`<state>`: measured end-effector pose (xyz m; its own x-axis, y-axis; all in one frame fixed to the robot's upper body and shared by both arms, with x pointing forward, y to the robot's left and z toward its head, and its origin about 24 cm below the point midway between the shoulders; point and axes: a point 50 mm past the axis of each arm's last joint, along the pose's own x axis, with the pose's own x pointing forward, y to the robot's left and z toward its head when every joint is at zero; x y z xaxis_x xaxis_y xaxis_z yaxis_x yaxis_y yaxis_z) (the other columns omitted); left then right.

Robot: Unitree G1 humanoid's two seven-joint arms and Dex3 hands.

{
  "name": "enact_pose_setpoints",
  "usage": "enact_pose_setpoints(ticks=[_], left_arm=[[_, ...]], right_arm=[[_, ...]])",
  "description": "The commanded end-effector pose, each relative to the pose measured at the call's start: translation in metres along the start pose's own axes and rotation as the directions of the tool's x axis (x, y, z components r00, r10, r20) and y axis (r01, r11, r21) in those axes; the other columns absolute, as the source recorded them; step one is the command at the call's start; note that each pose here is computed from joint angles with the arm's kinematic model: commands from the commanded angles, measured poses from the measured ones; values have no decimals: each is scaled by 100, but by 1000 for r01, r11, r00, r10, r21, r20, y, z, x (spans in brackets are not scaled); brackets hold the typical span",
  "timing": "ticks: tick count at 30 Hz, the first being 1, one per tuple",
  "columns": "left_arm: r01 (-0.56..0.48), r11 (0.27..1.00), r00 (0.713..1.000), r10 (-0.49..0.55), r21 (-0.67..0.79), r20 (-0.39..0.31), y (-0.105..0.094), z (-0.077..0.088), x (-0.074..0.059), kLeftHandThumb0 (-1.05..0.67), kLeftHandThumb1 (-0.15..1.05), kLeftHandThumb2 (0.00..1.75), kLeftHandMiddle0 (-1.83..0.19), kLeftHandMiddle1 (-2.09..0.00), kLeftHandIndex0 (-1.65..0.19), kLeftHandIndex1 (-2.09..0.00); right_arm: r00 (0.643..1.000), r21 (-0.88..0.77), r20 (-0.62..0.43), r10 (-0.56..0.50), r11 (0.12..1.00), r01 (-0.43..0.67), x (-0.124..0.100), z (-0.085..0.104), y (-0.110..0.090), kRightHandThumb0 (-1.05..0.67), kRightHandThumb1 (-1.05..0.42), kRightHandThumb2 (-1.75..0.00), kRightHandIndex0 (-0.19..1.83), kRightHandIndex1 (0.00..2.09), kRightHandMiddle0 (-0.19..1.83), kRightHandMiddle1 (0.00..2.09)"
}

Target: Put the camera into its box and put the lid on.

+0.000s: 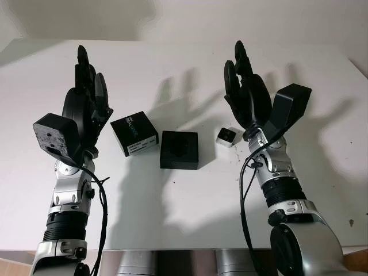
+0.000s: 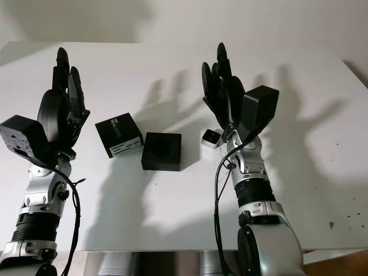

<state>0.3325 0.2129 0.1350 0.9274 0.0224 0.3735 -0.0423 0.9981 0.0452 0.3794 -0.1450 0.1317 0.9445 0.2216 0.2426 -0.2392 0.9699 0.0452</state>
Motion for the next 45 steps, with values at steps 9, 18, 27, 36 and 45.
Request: enact_pose_setpoints(ticks=[9,18,27,36,45], left_arm=[[-3,1000,1000,3,-2,17,1,4,1,-80,105,67,19,0,19,0],[-20,1000,1000,20,-2,16,2,4,-4,-79,105,68,19,0,19,0],[-21,1000,1000,21,-20,9,0,3,-5,-80,105,66,19,0,19,0],[-19,999,1000,19,-25,-1,0,3,-7,-81,105,65,19,0,19,0],[-6,1000,1000,6,-14,-9,-1,3,-8,-79,105,67,19,0,19,0]], right_arm=[[1000,-14,3,4,1000,-4,1,3,-2,-69,-105,-56,-19,0,-19,0],[999,-55,31,35,998,-33,2,15,-19,-70,-105,-33,-11,6,-8,8],[993,-241,-38,113,963,-119,0,35,-54,-52,-100,-6,20,17,21,20],[965,-456,-177,195,852,-256,-2,49,-70,-36,-90,-3,27,19,26,25],[925,-663,-289,248,645,-380,3,62,-69,-27,-85,-4,39,21,36,24]])
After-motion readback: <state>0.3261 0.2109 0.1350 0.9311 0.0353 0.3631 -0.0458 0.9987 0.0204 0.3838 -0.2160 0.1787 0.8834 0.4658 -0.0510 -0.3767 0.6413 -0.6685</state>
